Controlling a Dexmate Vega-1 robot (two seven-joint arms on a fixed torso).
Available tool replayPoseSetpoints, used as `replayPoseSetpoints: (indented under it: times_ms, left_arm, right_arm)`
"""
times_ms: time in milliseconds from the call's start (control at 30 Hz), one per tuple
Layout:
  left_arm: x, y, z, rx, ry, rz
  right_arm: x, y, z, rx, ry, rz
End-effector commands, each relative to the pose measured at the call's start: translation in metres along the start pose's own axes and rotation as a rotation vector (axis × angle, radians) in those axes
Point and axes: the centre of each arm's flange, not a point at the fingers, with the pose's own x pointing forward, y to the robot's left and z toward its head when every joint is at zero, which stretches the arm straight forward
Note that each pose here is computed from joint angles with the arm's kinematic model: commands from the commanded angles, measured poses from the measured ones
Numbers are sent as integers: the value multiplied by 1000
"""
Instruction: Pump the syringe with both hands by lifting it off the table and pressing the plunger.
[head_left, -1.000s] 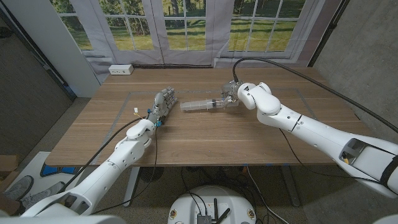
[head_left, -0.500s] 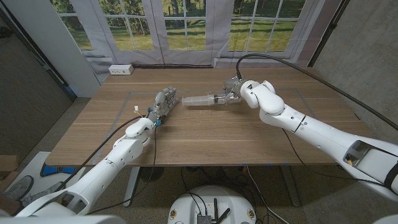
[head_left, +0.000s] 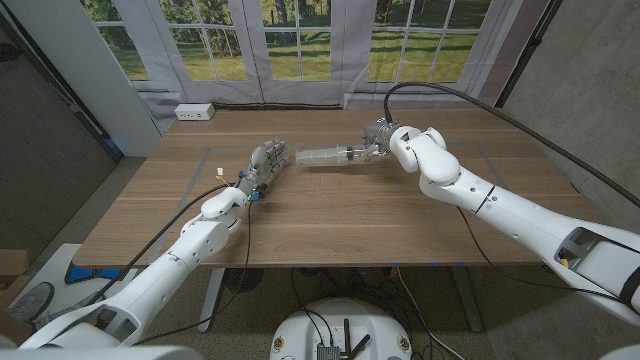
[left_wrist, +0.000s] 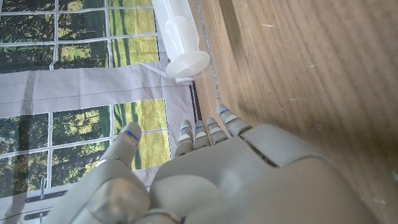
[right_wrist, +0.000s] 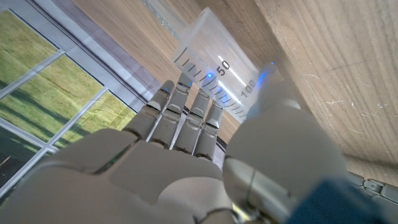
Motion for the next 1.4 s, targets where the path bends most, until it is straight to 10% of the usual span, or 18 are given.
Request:
replayPoseSetpoints:
  times_ms: [33,1400]
  left_arm:
    - [2,-8,10,0,11,-21]
    - [1,-33,51,210,-59,78]
  right_arm:
    - [1,-3,-11,6,35,-25]
    - [-6,-13,-22,114,113,-154]
